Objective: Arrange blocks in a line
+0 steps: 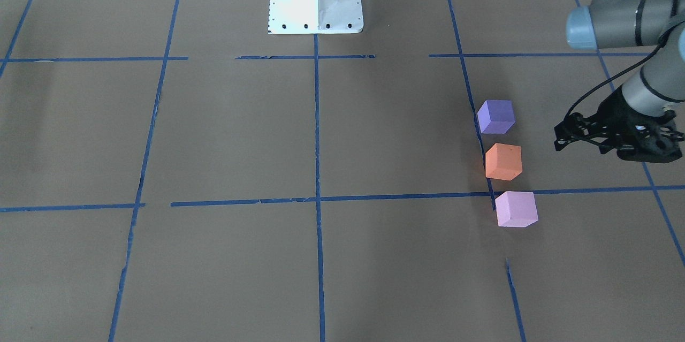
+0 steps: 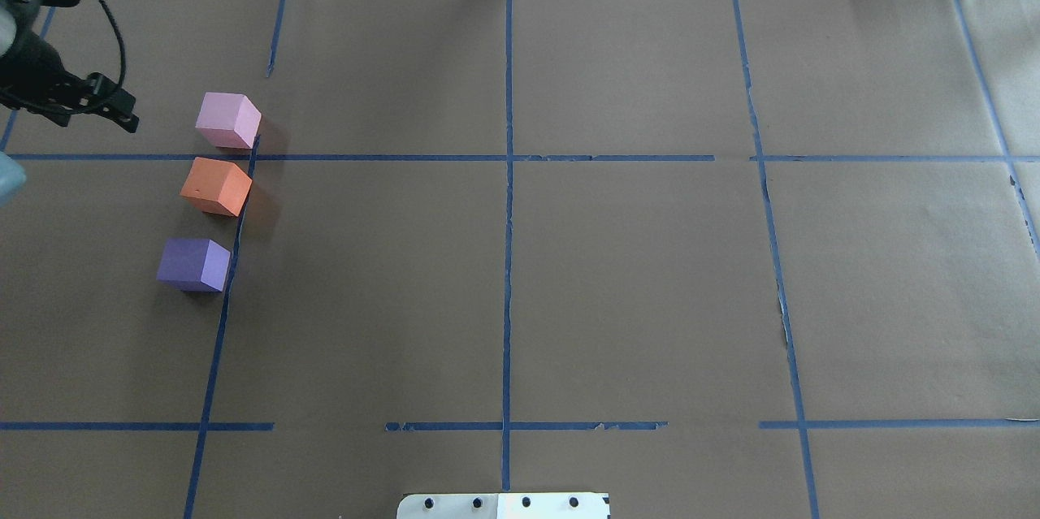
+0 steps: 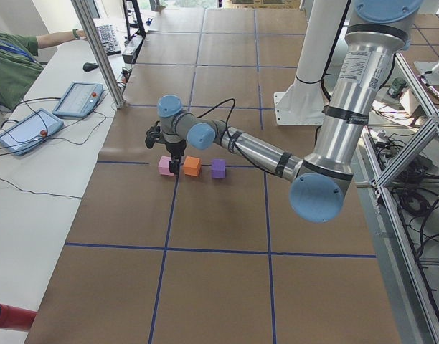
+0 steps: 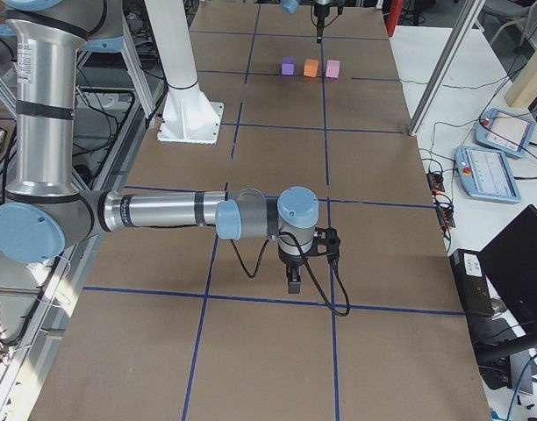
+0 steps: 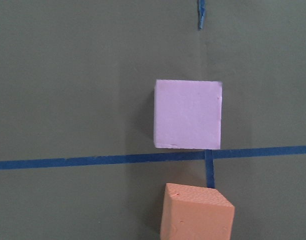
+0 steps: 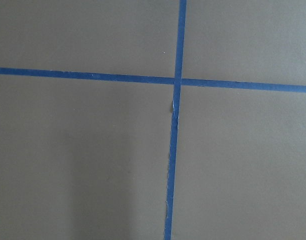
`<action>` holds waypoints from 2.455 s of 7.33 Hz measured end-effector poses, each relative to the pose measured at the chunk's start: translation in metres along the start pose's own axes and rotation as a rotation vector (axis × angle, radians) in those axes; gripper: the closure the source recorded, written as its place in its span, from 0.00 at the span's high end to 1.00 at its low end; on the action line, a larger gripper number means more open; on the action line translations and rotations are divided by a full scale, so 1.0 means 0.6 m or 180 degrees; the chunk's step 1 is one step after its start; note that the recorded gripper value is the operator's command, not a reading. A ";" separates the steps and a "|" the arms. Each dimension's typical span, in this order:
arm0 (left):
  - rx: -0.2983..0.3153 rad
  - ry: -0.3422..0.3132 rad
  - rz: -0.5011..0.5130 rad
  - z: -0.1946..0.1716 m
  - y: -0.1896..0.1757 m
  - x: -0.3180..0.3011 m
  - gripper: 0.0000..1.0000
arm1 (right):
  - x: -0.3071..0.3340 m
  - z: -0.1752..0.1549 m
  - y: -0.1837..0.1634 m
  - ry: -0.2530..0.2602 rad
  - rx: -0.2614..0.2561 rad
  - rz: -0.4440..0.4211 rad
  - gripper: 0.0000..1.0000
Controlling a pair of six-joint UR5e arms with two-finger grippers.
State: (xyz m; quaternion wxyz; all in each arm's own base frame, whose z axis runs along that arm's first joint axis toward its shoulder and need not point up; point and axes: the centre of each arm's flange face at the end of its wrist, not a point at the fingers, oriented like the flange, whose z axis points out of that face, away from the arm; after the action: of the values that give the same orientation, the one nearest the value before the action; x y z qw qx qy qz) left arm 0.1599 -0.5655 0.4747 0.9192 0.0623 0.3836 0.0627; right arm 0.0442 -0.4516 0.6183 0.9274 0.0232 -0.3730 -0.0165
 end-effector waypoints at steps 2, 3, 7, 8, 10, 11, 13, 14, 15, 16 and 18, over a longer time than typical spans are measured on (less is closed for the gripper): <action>-0.0123 -0.0211 0.0584 -0.032 0.034 -0.197 1.00 | 0.000 0.000 0.000 0.0000 0.0000 0.0000 1.00; -0.0179 -0.0279 0.0630 -0.051 0.059 -0.298 1.00 | 0.000 0.000 0.000 0.0000 -0.0001 0.0001 1.00; -0.0151 -0.0321 0.0157 -0.096 0.157 -0.476 1.00 | 0.000 0.000 0.000 0.0000 -0.0001 0.0001 1.00; -0.0138 -0.0321 0.0032 -0.096 0.159 -0.478 1.00 | 0.000 0.000 0.000 0.0000 -0.0001 0.0001 1.00; -0.0119 -0.0264 -0.0136 -0.094 0.159 -0.478 1.00 | 0.000 0.000 0.000 0.0000 -0.0001 0.0001 1.00; -0.0104 -0.0180 -0.0172 -0.093 0.157 -0.473 1.00 | 0.000 0.000 0.000 0.0000 -0.0001 0.0001 1.00; -0.0054 -0.0135 -0.0132 -0.096 0.148 -0.463 1.00 | 0.000 0.000 0.000 0.0000 -0.0001 0.0000 1.00; -0.0032 -0.0129 -0.0107 -0.098 0.146 -0.460 1.00 | 0.000 0.000 0.000 0.0000 0.0000 0.0000 1.00; -0.0022 -0.0119 -0.0096 -0.099 0.146 -0.458 1.00 | 0.000 0.000 0.000 0.0000 0.0000 0.0000 1.00; -0.0023 -0.0118 -0.0099 -0.098 0.146 -0.458 1.00 | 0.000 0.000 0.000 0.0000 0.0000 0.0000 1.00; -0.0027 -0.0114 -0.0105 -0.097 0.147 -0.459 1.00 | 0.000 0.000 0.000 0.0000 -0.0001 0.0001 1.00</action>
State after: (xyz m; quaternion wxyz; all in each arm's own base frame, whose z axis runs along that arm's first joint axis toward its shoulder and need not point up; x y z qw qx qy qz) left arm -0.0796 -0.5195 0.6406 0.9271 0.0531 0.3678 0.0481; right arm 0.0442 -0.4516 0.6185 0.9274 0.0231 -0.3730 -0.0164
